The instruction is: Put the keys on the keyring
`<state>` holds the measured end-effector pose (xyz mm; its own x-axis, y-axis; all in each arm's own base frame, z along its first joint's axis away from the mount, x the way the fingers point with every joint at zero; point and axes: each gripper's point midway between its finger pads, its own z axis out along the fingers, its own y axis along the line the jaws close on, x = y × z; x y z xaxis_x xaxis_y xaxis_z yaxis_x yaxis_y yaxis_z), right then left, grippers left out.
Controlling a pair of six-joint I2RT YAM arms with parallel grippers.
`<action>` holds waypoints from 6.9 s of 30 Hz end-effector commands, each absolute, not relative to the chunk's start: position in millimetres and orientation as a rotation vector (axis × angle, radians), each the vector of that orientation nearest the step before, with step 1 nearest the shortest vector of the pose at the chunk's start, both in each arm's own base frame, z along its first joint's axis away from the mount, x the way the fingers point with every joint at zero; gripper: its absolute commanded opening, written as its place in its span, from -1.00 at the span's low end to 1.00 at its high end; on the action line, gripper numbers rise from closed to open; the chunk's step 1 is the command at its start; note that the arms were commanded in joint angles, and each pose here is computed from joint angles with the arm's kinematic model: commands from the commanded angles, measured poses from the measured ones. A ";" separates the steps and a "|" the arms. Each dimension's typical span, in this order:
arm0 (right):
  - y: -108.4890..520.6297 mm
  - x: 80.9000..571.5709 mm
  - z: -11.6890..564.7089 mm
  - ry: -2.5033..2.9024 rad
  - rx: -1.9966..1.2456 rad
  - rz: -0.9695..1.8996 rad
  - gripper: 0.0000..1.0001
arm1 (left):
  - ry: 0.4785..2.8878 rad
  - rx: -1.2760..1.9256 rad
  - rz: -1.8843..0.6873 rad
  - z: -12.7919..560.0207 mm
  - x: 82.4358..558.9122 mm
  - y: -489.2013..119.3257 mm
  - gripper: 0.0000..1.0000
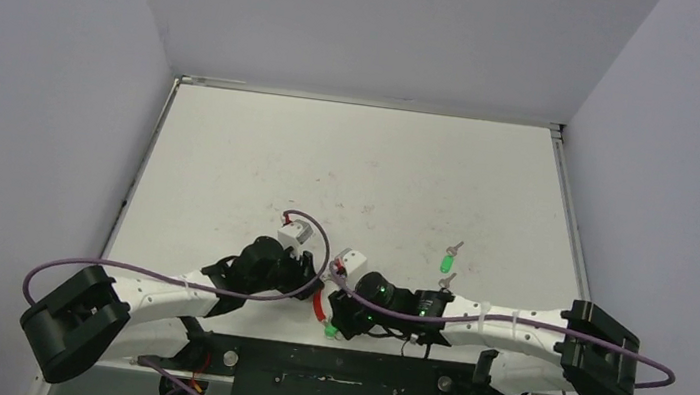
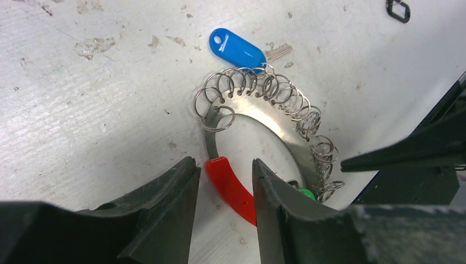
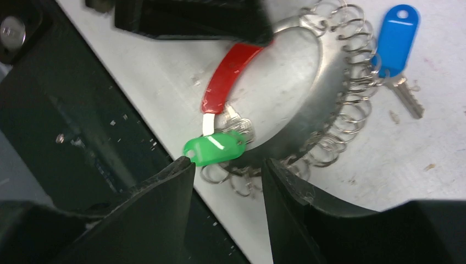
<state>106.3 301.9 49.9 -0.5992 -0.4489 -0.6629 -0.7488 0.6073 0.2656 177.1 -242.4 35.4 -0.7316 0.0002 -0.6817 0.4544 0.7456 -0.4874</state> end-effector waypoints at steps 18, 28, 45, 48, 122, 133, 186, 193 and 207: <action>320.0 70.7 49.4 2.062 -1.070 0.053 0.00 | 2.183 0.260 -0.876 70.0 172.1 -221.6 0.06; 318.3 72.1 39.3 2.080 -1.028 0.088 -0.03 | 2.182 0.245 -0.871 69.1 170.6 -217.6 0.06; 296.0 83.3 11.0 2.177 -0.984 -0.034 -0.27 | 2.179 0.254 -0.866 72.7 170.0 -216.7 0.06; 293.8 80.8 10.0 2.193 -0.992 -0.030 -0.43 | 2.180 0.257 -0.862 73.1 170.2 -216.5 0.06; 313.3 101.2 180.3 1.437 -1.396 0.917 -1.00 | 1.223 1.038 -1.021 167.8 113.4 -276.2 -0.26; 319.9 97.9 182.6 1.382 -1.418 0.962 -1.00 | 1.142 1.076 -1.005 178.4 110.4 -277.9 -0.36; 295.8 122.6 194.2 1.432 -1.353 0.758 0.15 | 1.312 1.097 -0.998 185.9 116.2 -284.9 -1.00; 296.3 124.0 191.7 1.421 -1.428 0.712 0.17 | 1.399 1.151 -0.974 180.8 120.1 -289.6 -1.00; 318.3 127.3 181.5 1.408 -1.479 0.740 -0.20 | 1.389 1.174 -1.000 180.0 116.5 -295.1 -1.00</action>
